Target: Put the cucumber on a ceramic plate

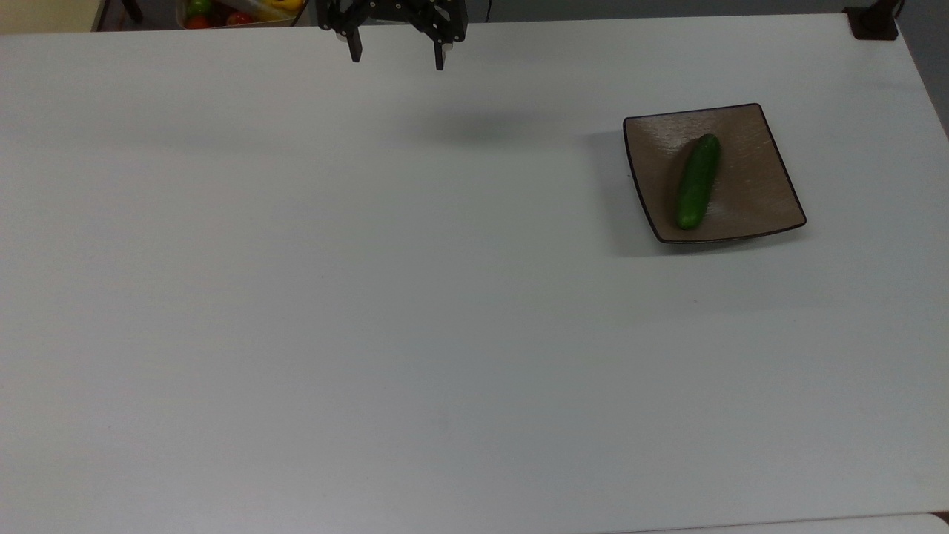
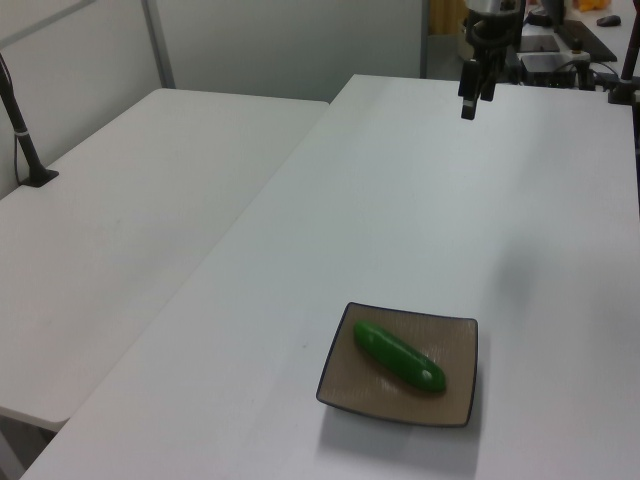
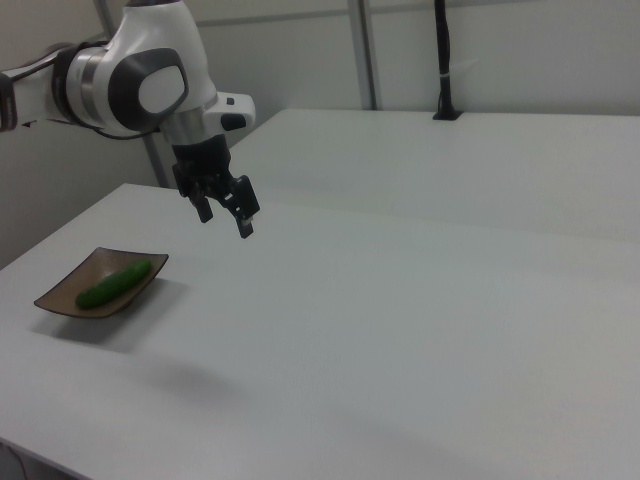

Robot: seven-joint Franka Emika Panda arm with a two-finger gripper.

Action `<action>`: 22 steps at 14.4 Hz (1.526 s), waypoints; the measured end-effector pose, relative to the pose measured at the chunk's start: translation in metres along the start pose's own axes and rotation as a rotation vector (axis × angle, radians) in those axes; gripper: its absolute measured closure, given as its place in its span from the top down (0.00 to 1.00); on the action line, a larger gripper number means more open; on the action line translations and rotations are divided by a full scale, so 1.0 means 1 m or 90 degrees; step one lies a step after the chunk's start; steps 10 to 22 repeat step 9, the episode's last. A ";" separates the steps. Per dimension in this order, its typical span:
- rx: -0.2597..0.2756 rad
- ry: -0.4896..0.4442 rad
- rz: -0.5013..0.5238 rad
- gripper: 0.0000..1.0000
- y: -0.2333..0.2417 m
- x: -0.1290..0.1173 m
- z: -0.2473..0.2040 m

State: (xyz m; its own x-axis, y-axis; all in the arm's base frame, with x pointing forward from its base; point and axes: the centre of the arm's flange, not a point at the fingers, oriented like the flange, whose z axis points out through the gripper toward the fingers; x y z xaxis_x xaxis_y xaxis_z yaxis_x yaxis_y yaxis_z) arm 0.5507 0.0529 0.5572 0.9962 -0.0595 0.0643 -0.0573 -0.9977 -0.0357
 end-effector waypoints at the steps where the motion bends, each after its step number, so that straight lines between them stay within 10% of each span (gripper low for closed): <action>1: 0.001 -0.001 -0.003 1.00 -0.001 0.000 0.000; 22: -0.003 -0.010 -0.017 1.00 -0.012 -0.004 0.007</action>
